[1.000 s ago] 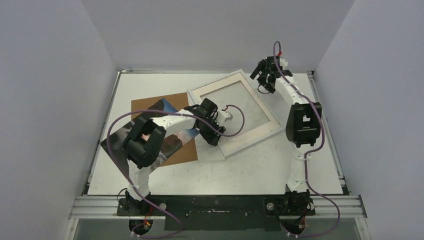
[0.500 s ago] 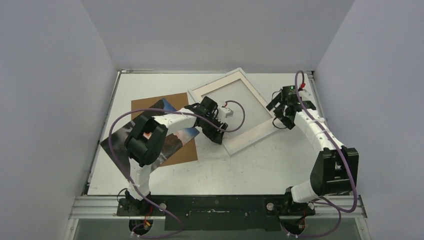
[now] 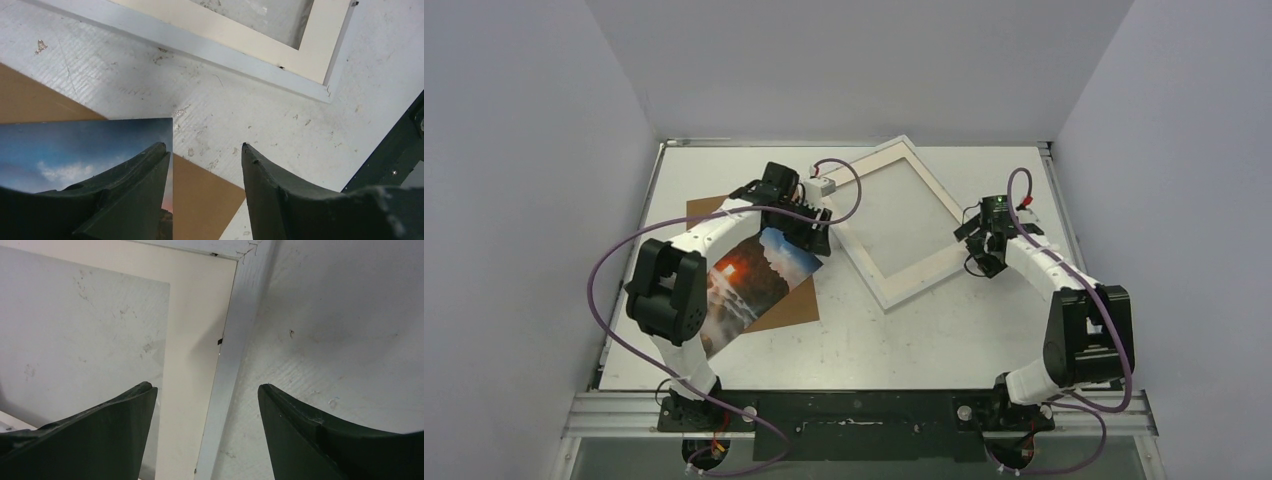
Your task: Put the photo into the frame
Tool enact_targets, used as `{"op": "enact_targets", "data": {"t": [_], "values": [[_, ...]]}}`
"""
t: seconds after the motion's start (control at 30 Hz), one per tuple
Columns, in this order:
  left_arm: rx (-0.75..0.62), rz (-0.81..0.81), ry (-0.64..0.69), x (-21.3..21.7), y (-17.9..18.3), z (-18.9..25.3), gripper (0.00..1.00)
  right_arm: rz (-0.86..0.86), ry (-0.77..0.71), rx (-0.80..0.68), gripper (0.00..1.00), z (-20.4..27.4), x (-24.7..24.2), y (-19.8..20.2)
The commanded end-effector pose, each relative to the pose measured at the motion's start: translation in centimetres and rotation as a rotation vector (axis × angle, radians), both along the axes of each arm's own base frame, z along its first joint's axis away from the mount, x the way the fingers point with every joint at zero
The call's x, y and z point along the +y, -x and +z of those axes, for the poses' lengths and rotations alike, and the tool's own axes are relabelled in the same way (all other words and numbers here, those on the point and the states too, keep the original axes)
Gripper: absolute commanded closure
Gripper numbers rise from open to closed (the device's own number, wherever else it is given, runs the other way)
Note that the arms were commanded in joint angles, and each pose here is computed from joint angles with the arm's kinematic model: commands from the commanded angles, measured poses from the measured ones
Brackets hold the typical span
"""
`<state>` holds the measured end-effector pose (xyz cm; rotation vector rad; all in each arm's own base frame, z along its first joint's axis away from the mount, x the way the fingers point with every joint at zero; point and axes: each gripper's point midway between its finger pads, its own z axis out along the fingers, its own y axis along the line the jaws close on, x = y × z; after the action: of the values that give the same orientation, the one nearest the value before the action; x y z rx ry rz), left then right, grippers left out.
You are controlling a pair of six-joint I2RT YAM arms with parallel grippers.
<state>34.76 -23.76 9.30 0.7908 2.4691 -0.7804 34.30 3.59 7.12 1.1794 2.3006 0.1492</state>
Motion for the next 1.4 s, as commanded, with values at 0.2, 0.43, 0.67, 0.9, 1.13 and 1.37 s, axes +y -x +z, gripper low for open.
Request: {"op": "enact_targets", "data": {"t": [0.2, 0.43, 0.67, 0.9, 1.13, 1.37], "values": [[0.010, -0.008, 0.030, 1.7, 1.5, 1.8, 0.47, -0.080, -0.010, -0.039, 0.28, -1.8, -2.1, -2.2], [0.020, 0.007, 0.029, 2.3, 1.5, 1.5, 0.47, -0.098, -0.021, -0.034, 0.42, -2.9, -3.0, -2.4], [0.025, 0.017, 0.022, 2.7, 1.4, 1.2, 0.47, -0.075, -0.054, -0.030, 0.47, -3.9, -2.5, -2.4], [0.027, 0.022, 0.019, 2.7, 1.3, 1.1, 0.47, -0.093, -0.067, -0.027, 0.51, -4.6, -3.2, -2.2], [0.040, 0.024, 0.016, 2.7, 1.5, 0.7, 0.47, -0.102, -0.065, -0.035, 0.54, -4.4, -3.7, -1.9], [0.049, 0.023, 0.014, 2.8, 1.7, 0.3, 0.47, -0.101, -0.067, -0.043, 0.61, -4.1, -3.7, -1.7]]}}
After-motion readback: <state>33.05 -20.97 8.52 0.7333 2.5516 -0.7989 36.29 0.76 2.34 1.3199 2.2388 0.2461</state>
